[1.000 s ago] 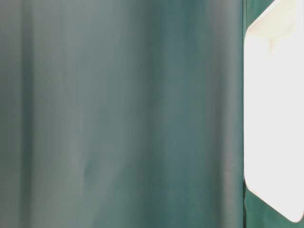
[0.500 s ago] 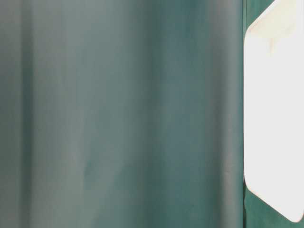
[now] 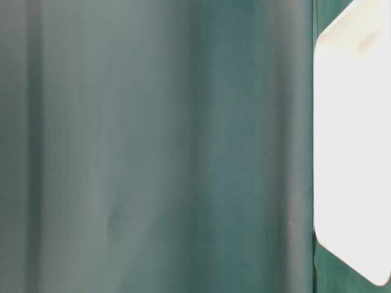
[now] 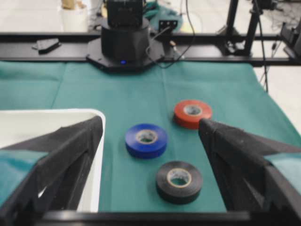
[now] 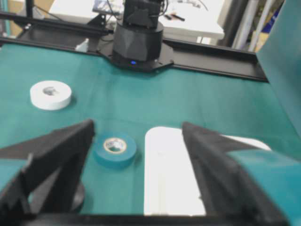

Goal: Put the tape alternately from left to right into the white case.
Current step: 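Move both grippers inward from the sides toward the tape rolls, then reach the right gripper over the teal tape roll and grasp it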

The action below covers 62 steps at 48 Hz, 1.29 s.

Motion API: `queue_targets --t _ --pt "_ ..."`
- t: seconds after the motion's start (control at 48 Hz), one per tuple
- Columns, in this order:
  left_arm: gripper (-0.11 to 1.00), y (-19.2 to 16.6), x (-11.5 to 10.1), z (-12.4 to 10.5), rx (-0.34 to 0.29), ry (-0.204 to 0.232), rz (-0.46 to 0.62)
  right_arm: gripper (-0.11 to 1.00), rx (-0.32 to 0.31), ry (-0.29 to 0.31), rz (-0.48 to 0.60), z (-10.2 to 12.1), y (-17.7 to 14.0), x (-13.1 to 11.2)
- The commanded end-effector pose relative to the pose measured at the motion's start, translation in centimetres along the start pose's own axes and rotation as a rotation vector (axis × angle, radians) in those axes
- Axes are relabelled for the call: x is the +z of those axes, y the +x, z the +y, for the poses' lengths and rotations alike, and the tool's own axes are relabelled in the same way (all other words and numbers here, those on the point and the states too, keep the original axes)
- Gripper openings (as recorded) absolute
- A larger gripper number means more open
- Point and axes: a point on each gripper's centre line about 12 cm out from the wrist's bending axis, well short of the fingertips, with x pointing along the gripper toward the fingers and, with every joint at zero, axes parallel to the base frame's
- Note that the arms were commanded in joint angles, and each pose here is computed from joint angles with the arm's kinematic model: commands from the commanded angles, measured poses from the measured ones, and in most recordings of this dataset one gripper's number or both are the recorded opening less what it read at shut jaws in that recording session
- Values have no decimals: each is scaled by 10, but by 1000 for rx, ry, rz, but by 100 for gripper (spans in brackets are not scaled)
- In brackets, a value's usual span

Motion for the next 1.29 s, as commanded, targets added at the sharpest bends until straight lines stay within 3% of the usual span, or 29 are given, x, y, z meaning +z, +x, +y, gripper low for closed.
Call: queue_targets --t 0.0,0.354,0.667,1.271 --pt "60 5 7 -1 -2 -6 -9 84 -2 2 -17 0 6 11" --pt "60 22 4 1 6 -9 70 84 -2 0 120 0 33 7" --pt "60 52 -12 8 37 -15 235 84 -3 8 196 -1 60 0" --pt "60 97 -48 12 47 -22 533 84 -6 14 462 -1 118 -41"
